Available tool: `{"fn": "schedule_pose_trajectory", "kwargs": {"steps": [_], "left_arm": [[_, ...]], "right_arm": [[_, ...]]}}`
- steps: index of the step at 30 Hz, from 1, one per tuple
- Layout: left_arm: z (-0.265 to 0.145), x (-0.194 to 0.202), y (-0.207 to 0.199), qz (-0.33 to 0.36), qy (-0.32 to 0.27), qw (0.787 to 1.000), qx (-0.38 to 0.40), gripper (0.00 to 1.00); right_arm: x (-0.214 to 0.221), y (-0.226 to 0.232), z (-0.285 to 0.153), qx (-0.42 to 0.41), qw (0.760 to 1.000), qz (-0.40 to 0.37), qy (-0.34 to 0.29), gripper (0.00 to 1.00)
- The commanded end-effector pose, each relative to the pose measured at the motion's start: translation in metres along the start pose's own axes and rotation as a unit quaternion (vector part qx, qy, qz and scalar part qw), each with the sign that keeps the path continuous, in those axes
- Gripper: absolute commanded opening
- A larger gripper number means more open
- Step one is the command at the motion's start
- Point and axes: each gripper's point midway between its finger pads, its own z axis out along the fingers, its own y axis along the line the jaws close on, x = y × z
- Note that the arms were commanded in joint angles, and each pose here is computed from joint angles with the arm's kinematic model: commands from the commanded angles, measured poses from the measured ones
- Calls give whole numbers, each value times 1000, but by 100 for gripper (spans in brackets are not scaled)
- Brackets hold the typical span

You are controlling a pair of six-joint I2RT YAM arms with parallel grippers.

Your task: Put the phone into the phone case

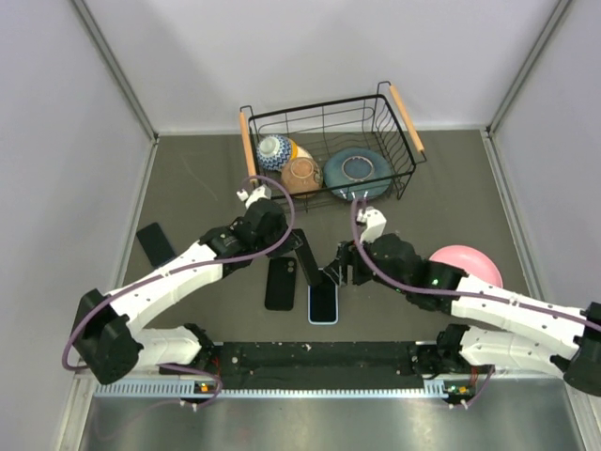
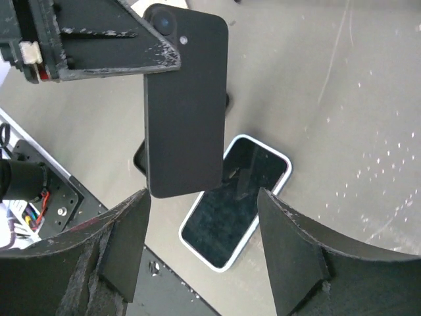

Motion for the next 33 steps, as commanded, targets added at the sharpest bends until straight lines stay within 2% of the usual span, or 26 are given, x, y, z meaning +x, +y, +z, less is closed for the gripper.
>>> {"fn": "schedule_pose_trajectory", "kwargs": {"steps": [1,3,8,26,28,31,33], "left_arm": [[-26,-37,-14,-76,-56,995,-31,0],[-31,-40,-12,-86,-60,993,-45,0],[-37,-42,-7,-117,-68,989,-53,0],[-50,-43,3,-150,-73,982,-84,0],[-52,-42,3,-157,-71,982,-83,0],[-54,-39,4,-162,-67,981,-79,0],[-56,-39,4,-165,-67,981,-76,0]], "right_arm": [[-33,26,10,11,996,-70,-56,64],[-33,37,15,-6,994,-95,-60,60],[-27,66,29,-25,987,-153,-53,59],[2,73,70,37,970,-240,-28,59],[3,72,72,50,967,-247,-29,56],[2,72,75,63,967,-245,-37,48],[-1,69,75,73,968,-238,-45,31]]}}
